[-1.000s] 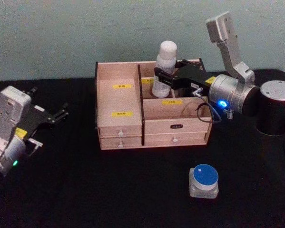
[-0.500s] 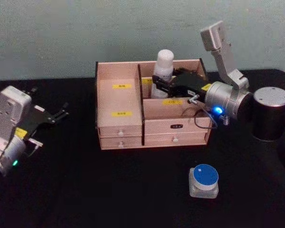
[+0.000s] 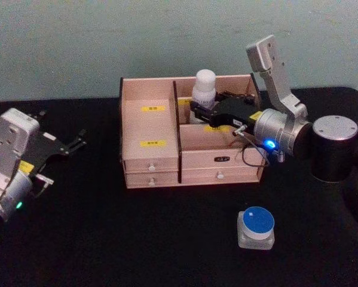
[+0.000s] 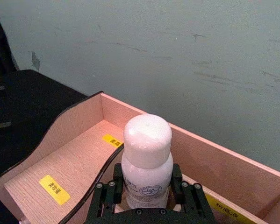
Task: Pick up the facial cleanser and watermelon frost from the table and place them into the tiered storage box.
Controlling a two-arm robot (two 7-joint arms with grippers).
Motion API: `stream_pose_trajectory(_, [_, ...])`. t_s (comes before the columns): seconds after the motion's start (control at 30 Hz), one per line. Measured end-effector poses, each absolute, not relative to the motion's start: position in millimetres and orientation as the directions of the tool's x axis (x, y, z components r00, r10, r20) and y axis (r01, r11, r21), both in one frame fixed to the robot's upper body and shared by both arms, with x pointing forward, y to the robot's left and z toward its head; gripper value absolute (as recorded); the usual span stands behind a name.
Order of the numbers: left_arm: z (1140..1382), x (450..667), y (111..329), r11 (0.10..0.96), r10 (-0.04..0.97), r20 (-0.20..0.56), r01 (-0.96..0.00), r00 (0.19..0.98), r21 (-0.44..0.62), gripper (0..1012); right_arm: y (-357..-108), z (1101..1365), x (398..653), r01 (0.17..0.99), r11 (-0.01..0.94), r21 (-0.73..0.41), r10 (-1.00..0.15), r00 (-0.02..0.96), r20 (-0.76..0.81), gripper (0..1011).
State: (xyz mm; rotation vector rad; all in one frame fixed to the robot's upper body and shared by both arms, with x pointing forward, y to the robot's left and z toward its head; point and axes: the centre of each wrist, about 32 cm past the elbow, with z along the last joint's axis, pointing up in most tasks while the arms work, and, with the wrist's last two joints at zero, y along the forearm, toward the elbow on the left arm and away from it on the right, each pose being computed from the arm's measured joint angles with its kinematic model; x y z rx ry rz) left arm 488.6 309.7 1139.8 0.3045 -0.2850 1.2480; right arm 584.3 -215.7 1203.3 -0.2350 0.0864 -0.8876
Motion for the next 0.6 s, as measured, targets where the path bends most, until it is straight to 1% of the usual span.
stream_pose_trajectory(0.23, [1139.8,488.6,309.7,0.287,0.880,0.374,-0.955,0.292,0.070,1001,-216.1,1203.4,584.2,0.758,0.607,-0.238,-0.777,0.629,0.023,607])
stream_pose_trajectory(0.33, [1139.8,488.6,309.7,0.287,0.880,0.374,-0.955,0.292,0.070,1001,-216.2,1203.7,584.2,0.758,0.607,-0.237,-0.777,0.629,0.022,638])
stream_pose_trajectory(0.37, [1139.8,488.6,309.7,0.287,0.880,0.374,-0.955,0.292,0.070,1001,-216.2,1203.7,584.2,0.758,0.607,-0.237,-0.777,0.629,0.022,690])
stream_pose_trajectory(0.4, [1139.8,488.6,309.7,0.287,0.880,0.374,-0.955,0.292,0.070,1001,-216.3,1203.7,584.2,0.758,0.607,-0.237,-0.777,0.629,0.022,700])
stream_pose_trajectory(0.43, [1139.7,488.6,309.7,0.287,0.880,0.374,-0.955,0.292,0.070,1001,-216.3,1203.8,584.2,0.758,0.607,-0.237,-0.777,0.629,0.022,764])
stream_pose_trajectory(0.57, [1139.8,488.6,309.7,0.287,0.880,0.374,-0.955,0.292,0.070,1001,-216.4,1203.8,584.2,0.758,0.608,-0.237,-0.777,0.629,0.022,834])
stream_pose_trajectory(0.6, [1139.8,488.6,309.7,0.287,0.880,0.374,-0.955,0.292,0.070,1001,-216.4,1203.9,584.2,0.758,0.608,-0.237,-0.777,0.629,0.022,882])
